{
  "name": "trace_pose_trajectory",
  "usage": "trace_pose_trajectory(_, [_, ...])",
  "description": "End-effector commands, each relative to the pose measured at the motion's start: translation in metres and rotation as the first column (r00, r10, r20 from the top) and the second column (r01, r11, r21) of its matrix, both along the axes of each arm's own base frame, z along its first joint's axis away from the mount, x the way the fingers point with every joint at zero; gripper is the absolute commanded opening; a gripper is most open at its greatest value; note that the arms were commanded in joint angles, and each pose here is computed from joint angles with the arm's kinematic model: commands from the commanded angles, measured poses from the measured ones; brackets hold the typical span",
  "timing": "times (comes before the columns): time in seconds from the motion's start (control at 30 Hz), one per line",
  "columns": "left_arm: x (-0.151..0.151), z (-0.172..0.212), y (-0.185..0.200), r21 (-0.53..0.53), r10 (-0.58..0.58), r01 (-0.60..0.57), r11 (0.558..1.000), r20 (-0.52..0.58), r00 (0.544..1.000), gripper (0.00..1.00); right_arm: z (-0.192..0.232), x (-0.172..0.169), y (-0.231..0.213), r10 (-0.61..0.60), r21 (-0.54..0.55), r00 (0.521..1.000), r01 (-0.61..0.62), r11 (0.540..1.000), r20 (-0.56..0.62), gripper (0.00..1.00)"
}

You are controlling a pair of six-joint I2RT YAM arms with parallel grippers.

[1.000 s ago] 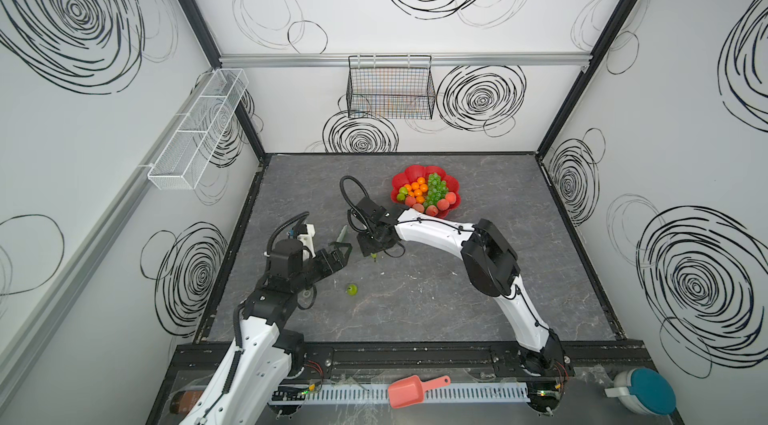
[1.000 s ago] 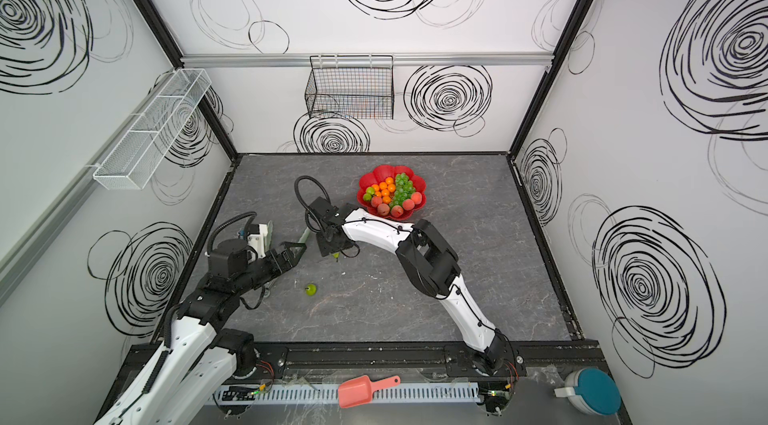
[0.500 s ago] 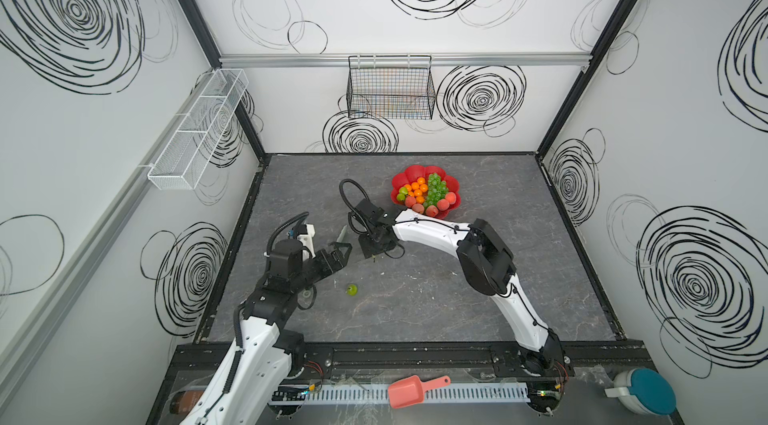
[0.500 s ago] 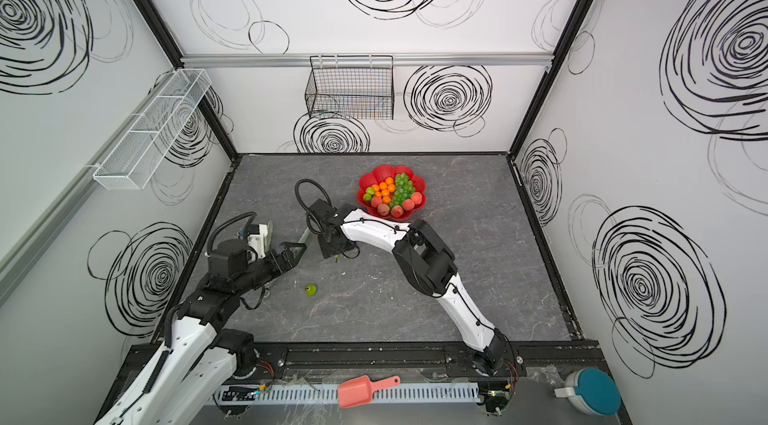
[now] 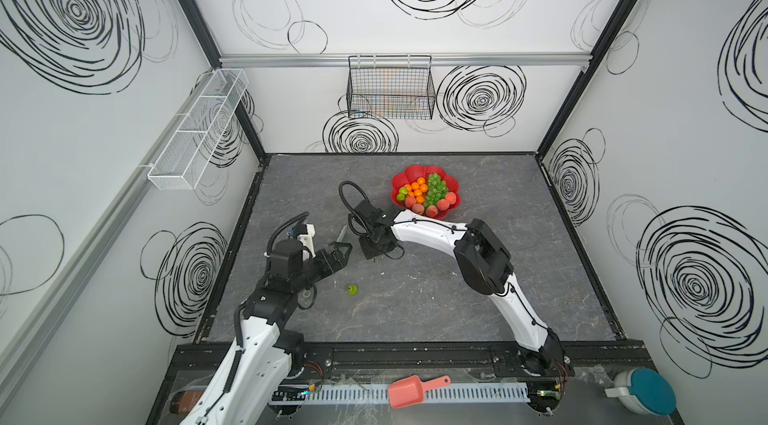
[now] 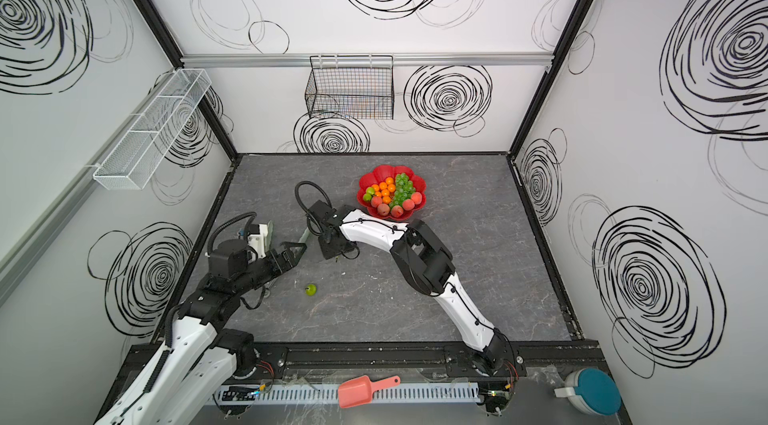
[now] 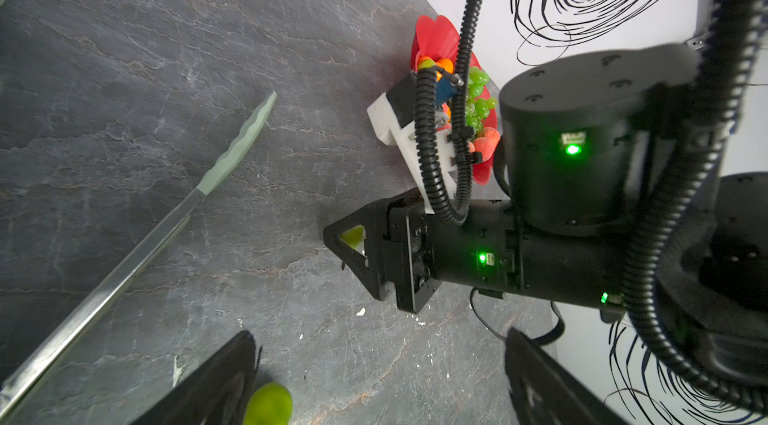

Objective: Place and organize the fake fruits in the fruit bowl
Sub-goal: 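Lower the right gripper around the small pear and close, then lift the held pear with the right gripper and carry it over the red bowl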

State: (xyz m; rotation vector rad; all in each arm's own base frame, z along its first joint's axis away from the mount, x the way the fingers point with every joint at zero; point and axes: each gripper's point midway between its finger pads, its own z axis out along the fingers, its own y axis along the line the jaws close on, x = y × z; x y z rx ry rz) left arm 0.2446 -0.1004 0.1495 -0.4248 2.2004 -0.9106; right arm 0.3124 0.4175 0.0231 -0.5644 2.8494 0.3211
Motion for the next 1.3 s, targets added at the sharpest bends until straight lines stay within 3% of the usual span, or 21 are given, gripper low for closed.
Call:
trace_pose_trajectory(0.0, [0.004, 0.005, 0.000, -0.002, -0.006, 0.006, 1.000, 0.034, 0.999, 0.96, -0.008, -0.004, -0.004, 0.004, -0.036, 1.000, -0.005, 0.999, -0.015, 0.46])
trace_pose_trajectory(0.67, [0.007, 0.005, -0.002, -0.006, -0.011, 0.012, 1.000, 0.030, 0.999, 0.96, 0.005, -0.005, 0.000, 0.016, 0.004, 1.000, -0.015, 1.000, -0.025, 0.36])
trace_pose_trajectory(0.97, [0.013, 0.011, -0.008, -0.007, -0.027, 0.027, 1.000, 0.043, 0.999, 0.96, 0.036, 0.003, -0.004, 0.005, 0.079, 1.000, -0.004, 0.997, -0.019, 0.36])
trace_pose_trajectory(1.27, [0.025, 0.025, -0.034, 0.014, -0.074, 0.073, 0.997, 0.079, 0.994, 0.96, 0.080, 0.024, -0.038, -0.066, 0.174, 0.998, 0.064, 0.983, 0.005, 0.35])
